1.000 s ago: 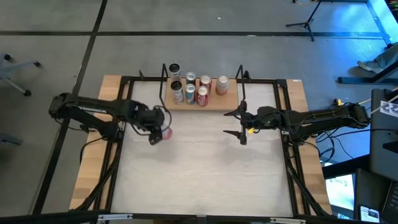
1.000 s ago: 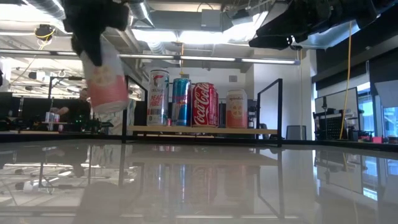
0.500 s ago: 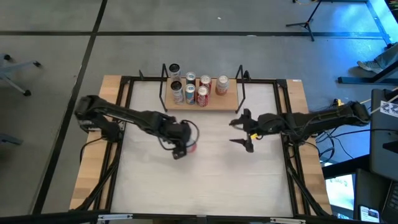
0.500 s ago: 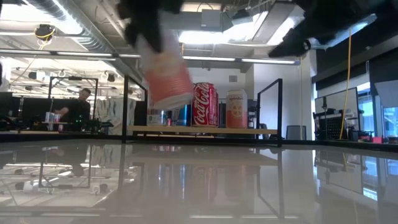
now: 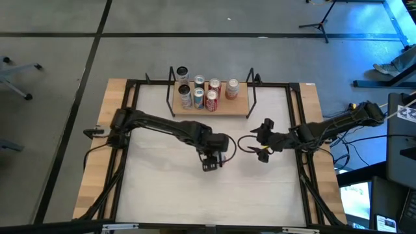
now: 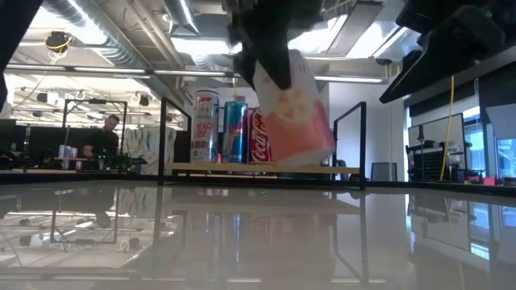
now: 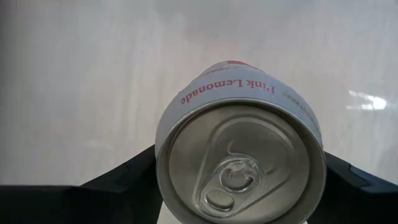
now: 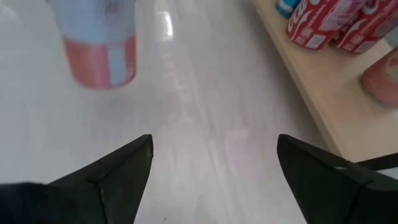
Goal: Place canned beverage on shelf
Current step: Put the orange-white soda can on the shelf aligned with the other orange-white soda can
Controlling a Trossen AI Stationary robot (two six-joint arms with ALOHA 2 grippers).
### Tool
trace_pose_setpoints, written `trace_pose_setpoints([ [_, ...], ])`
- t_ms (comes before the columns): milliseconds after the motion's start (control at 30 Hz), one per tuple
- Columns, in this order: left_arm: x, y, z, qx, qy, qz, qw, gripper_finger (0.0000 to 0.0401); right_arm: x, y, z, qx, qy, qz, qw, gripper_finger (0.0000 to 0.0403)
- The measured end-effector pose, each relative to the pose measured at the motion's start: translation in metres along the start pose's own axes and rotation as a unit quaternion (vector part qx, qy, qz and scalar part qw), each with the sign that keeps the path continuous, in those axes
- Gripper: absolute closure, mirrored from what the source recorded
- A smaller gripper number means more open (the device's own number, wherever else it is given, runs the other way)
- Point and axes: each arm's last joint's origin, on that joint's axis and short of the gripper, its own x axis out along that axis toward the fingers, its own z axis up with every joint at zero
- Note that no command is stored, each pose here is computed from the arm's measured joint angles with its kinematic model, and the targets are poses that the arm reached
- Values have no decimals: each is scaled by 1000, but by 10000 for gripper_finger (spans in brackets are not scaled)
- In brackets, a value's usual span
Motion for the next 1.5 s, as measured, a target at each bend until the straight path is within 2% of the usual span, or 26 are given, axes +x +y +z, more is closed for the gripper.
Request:
trace_pose_setpoints([
  [200, 26, -5, 0, 16, 46, -42, 998, 125, 0, 1, 0, -3, -3, -14, 1000, 63],
  [700, 34, -8, -1, 47, 44, -19, 998, 120, 3, 2, -1, -7, -1, -23, 1000, 63],
  [967, 33, -10, 0, 65, 34, -26, 997, 75, 3, 2, -1, -7, -2, -23, 1000, 63],
  [1500, 21, -8, -3, 64, 41, -4, 997, 75, 3, 2, 0, -5, -6, -21, 1000, 63],
])
